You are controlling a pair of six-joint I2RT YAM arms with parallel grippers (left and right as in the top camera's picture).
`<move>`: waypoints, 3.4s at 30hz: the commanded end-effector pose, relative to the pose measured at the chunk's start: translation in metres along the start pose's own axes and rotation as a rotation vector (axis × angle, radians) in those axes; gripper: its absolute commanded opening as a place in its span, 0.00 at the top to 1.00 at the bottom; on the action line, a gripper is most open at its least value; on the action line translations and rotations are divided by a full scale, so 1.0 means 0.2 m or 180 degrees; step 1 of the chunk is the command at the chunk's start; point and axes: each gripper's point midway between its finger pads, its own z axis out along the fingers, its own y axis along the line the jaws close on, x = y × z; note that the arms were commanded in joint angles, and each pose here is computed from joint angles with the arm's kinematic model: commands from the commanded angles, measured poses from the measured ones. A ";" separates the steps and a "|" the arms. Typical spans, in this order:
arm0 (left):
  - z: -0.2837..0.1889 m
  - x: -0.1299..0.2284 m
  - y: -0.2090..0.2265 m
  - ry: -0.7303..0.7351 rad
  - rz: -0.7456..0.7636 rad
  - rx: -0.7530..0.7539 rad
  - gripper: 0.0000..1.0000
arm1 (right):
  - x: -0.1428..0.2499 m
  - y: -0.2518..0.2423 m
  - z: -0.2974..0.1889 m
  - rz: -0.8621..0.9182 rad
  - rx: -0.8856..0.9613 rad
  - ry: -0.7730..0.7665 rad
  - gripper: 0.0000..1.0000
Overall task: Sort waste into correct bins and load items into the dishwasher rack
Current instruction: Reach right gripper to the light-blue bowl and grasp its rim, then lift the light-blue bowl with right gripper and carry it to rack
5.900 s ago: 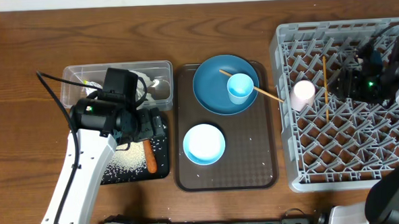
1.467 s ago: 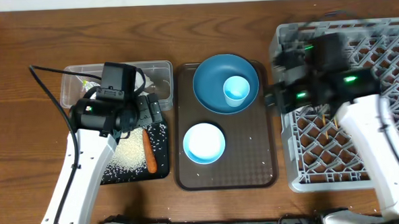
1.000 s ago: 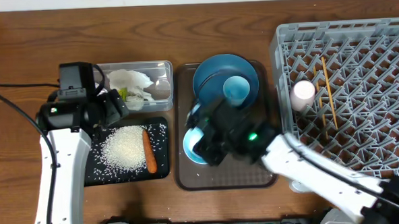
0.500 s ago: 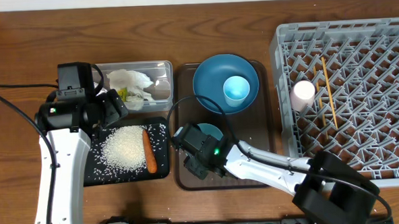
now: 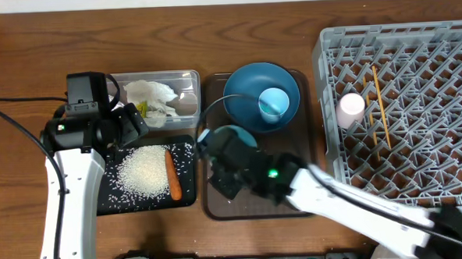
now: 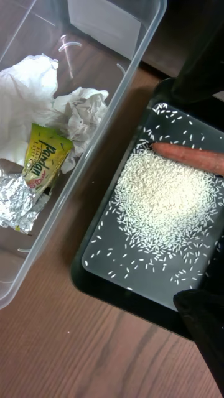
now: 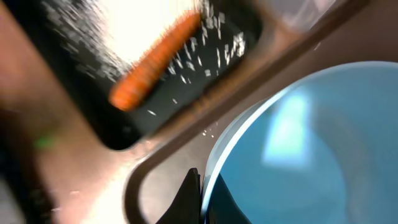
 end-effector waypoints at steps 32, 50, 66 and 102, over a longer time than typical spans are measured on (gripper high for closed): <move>-0.03 -0.03 0.01 -0.0080 -0.0013 -0.0026 0.01 | 0.15 -1.77 -1.00 0.0978 -0.1310 -0.2636 0.99; -0.03 -0.03 0.01 -0.0080 -0.0013 -0.0026 0.01 | 0.48 -2.09 -0.87 0.1593 -0.0919 -0.2690 0.99; -0.03 -0.03 0.01 -0.0080 -0.0013 -0.0026 0.01 | 0.38 -2.03 -0.92 0.1419 -0.1193 -0.2702 0.99; -0.03 -0.03 0.01 -0.0080 -0.0013 -0.0026 0.01 | 0.72 -2.32 -1.00 0.2356 -0.0890 -0.2900 0.76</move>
